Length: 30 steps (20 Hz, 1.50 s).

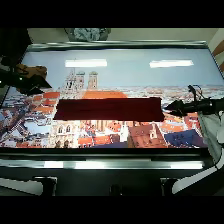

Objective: Fold the shirts.

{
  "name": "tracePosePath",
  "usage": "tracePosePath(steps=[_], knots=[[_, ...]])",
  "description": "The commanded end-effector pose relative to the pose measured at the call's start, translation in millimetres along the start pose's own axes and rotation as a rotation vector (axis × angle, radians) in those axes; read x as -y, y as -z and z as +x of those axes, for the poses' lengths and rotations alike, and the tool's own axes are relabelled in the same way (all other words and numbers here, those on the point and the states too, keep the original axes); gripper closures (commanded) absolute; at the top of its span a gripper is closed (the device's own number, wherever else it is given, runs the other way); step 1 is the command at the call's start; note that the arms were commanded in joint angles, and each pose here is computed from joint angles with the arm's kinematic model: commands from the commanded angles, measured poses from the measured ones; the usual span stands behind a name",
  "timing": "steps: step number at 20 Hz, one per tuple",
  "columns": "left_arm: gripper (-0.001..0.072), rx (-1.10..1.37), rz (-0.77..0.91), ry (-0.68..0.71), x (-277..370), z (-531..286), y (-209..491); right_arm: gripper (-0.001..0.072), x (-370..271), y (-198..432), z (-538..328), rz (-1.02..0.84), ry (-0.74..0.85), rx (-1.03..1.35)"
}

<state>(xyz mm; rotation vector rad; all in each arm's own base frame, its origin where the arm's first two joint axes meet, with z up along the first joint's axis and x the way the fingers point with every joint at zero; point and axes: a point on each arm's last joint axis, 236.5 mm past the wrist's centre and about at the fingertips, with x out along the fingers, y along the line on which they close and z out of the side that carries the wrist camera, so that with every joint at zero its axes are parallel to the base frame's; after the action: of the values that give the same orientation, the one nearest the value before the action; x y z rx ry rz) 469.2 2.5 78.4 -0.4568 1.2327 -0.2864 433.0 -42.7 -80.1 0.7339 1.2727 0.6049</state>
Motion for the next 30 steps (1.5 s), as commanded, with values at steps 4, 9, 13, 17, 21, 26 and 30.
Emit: tracePosePath(steps=[4, 9, 13, 17, 21, 26, 30], knots=[[0.0012, -0.017, 0.040, 0.010, 21, 3, 5, 0.0001, -21, -8, 37, -0.017, -0.090, -0.006], [0.0012, -0.016, 0.040, 0.010, 20, 3, 5, 0.0002, -66, -8, 74, -0.094, -0.159, -0.048], [0.0012, -0.020, 0.041, 0.011, 21, 3, 6, 0.0145, -80, -17, 103, -0.123, -0.101, -0.036], [0.0488, -0.038, 0.084, 0.075, 46, 13, 10, 0.0668, -103, -38, 86, -0.173, -0.036, 0.050], [0.0675, -0.081, 0.217, 0.270, 131, 64, 31, 0.0670, -132, -34, 32, -0.241, 0.128, 0.071], [0.0676, -0.117, 0.236, 0.365, 228, 152, 90, 0.0670, -148, -3, -23, -0.276, 0.327, 0.029], [0.0677, -0.158, 0.269, 0.442, 306, 213, 147, 0.0670, -176, 18, -46, -0.298, 0.337, 0.018]])
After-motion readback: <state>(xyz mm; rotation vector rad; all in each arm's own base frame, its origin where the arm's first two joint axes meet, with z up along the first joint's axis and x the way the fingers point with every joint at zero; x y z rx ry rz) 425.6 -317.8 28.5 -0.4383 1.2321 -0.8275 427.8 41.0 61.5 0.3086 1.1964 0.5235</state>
